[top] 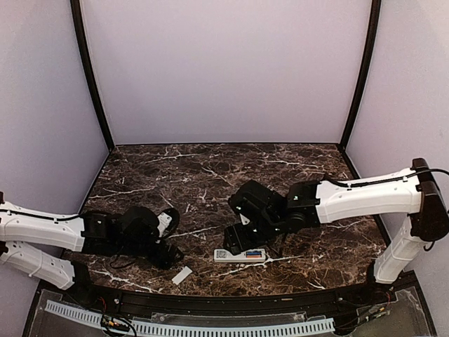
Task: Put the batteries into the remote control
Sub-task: Adjust the battery cover at the center of the board.
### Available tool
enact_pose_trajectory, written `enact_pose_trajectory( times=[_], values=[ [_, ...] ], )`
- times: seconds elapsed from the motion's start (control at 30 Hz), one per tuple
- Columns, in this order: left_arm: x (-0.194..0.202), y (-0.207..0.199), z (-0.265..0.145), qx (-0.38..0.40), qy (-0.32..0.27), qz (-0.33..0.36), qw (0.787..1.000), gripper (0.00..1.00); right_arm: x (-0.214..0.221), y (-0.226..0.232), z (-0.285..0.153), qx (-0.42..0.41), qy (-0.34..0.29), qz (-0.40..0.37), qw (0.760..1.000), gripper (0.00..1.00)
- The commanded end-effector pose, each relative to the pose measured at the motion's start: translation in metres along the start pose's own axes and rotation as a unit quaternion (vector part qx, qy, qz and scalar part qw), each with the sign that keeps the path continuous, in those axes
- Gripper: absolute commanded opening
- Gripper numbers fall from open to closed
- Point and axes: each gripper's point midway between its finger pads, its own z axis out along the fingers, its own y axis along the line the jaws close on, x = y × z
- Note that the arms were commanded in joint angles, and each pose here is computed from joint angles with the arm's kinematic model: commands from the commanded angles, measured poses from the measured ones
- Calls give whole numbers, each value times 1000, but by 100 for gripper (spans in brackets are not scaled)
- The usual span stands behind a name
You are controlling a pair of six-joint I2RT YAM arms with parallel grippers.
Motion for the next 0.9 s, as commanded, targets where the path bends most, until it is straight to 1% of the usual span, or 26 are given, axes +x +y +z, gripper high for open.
enact_pose_trajectory(
  times=[0.0,0.17,0.3,0.37,0.43,0.6,0.63,0.67,0.7,0.8,0.87],
  values=[
    [26,7,17,-39,56,-27,997,78,-23,-5,-8,0,-74,3,997,75],
    [47,5,33,-61,93,-10,994,74,-18,0,-1,-25,-80,-4,996,74],
    [52,-19,32,-40,95,27,994,73,-9,8,11,-41,-52,-19,998,73],
    [55,-20,32,-43,99,28,994,74,-5,12,16,-42,-37,-32,998,72],
    [58,-19,31,-46,105,19,993,71,1,13,19,-34,-23,-43,998,71],
    [59,-24,26,-30,103,5,994,61,13,16,19,-27,-7,-53,998,71],
    [63,-23,27,-33,111,4,993,57,15,16,19,-30,-6,-53,998,71],
    [61,-26,28,-30,114,3,993,56,16,17,19,-30,-4,-54,998,70],
    [68,-29,30,-28,130,7,991,54,16,18,18,-32,-3,-56,998,71],
    [76,-50,30,-7,150,28,988,54,19,16,16,-29,3,-52,998,71],
    [85,-53,31,-10,166,23,986,54,22,16,14,-33,7,-47,998,71]
  ],
)
